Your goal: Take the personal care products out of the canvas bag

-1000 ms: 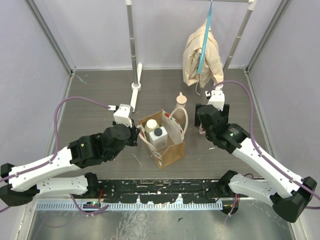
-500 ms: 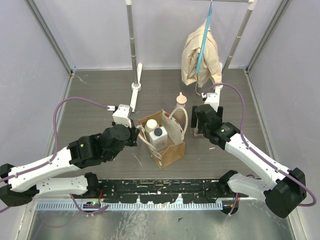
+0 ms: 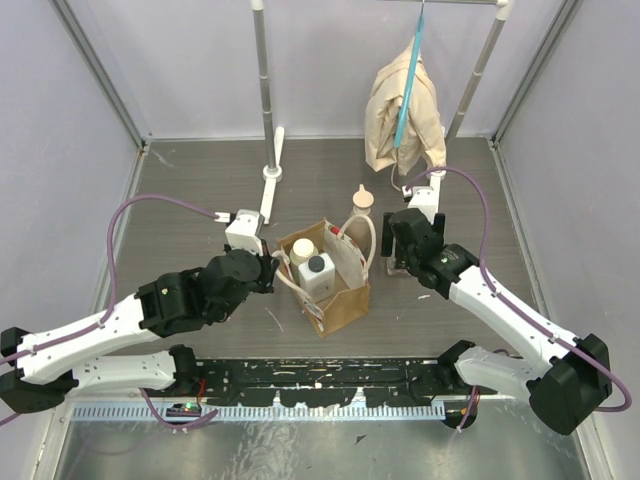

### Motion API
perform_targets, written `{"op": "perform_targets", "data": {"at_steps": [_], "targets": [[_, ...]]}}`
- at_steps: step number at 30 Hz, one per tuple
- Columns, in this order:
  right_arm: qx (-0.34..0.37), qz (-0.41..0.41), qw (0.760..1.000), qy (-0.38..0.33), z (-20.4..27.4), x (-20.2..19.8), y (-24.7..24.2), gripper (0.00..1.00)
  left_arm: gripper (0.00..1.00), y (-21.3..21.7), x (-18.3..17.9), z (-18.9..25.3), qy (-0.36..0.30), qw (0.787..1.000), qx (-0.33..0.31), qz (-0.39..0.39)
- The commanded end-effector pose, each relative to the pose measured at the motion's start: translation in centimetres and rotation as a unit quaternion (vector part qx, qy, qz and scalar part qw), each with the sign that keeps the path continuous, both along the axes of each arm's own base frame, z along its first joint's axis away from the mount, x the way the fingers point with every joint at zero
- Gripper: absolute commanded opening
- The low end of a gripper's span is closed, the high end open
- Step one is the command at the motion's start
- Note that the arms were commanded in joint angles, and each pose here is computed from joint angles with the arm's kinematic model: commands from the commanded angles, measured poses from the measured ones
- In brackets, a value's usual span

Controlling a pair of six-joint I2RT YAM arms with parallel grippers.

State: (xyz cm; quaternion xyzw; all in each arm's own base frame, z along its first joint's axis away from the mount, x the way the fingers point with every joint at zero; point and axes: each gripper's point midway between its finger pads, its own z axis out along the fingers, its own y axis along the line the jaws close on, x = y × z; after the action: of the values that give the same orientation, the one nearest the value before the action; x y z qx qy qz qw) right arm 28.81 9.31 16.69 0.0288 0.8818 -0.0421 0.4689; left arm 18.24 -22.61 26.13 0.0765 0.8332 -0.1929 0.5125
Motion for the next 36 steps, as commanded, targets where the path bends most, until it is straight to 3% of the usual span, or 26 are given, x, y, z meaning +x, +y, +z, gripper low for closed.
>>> {"op": "perform_targets", "data": {"at_steps": [1,10,15,18,23,36], "targets": [[0.037,-0.018,0.996,-0.079,4.3,2.2,0.5,0.84,0.10,0.3,0.0,-0.5,0.002,1.000,-0.003,0.008],[0.033,-0.024,0.996,-0.083,5.2,2.1,0.2,1.00,0.09,0.6,0.0,-0.4,0.001,1.000,-0.006,0.012],[0.050,-0.006,0.986,-0.159,10.9,0.9,1.1,1.00,0.10,0.6,0.1,-0.4,-0.001,1.000,-0.004,0.014],[0.001,0.006,0.982,-0.187,13.4,-0.3,2.6,1.00,0.10,0.2,0.2,-0.4,-0.002,1.000,-0.005,0.012],[-0.018,0.086,0.970,-0.226,15.6,-1.8,8.6,1.00,0.09,-1.0,0.3,-0.8,0.007,1.000,0.003,0.002],[-0.011,0.237,0.958,-0.162,10.9,-2.4,17.2,1.00,0.10,-0.1,0.3,-0.6,0.002,1.000,0.003,0.010]]}}
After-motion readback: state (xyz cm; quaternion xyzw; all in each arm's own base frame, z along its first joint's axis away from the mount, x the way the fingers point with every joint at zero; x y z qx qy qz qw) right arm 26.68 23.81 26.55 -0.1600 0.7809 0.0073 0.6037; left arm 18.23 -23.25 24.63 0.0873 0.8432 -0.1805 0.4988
